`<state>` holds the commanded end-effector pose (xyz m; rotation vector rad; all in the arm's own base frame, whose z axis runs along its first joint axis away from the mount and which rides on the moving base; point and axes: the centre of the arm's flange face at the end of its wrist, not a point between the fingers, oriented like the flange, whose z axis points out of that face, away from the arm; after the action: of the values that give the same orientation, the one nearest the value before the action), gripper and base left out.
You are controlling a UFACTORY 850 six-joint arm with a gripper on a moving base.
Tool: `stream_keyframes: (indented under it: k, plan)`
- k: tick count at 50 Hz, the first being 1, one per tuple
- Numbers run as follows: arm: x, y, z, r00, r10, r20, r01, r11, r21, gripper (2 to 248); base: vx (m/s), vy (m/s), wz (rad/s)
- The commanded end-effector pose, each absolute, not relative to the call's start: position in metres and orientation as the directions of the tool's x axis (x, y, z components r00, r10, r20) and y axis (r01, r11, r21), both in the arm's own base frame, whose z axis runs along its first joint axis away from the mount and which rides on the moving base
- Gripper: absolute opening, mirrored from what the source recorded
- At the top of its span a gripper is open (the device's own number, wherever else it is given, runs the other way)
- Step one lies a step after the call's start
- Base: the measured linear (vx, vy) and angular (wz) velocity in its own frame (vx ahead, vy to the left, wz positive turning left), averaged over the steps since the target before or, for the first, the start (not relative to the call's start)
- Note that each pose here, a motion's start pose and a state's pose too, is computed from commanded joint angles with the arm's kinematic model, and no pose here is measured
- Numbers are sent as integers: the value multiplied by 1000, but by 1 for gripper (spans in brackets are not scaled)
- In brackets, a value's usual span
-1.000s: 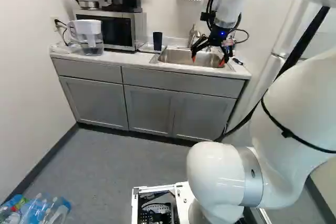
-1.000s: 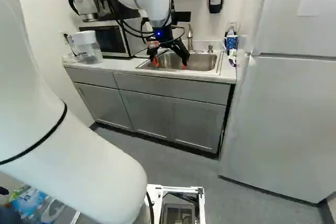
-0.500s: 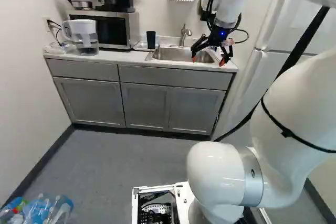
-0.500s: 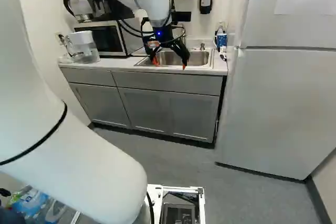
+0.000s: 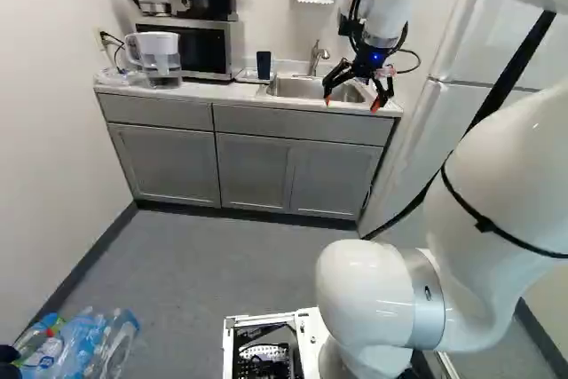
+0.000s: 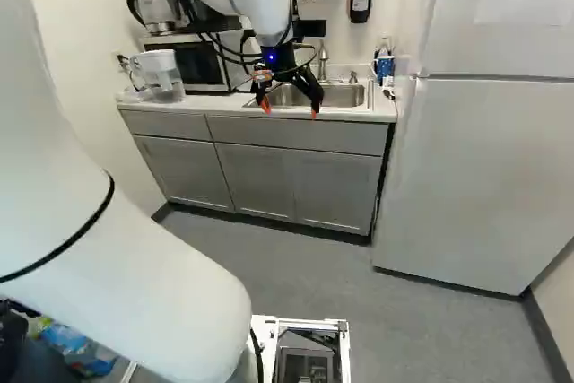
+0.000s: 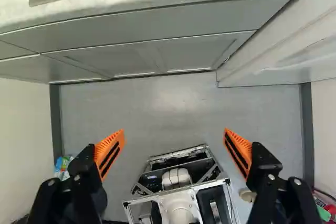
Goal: Rinse the cup and place it in the tray
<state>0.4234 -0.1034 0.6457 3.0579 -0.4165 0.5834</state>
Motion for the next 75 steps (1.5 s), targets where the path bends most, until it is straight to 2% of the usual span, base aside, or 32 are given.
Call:
stream_keyframes:
  k: [42,75]
  plan:
    - [424,-103,643,894,-256,368,-257,-965,-48,247,-12,7,3]
    - [424,-95,618,874,-237,425,-242,-969,-43,247,0,0,0]
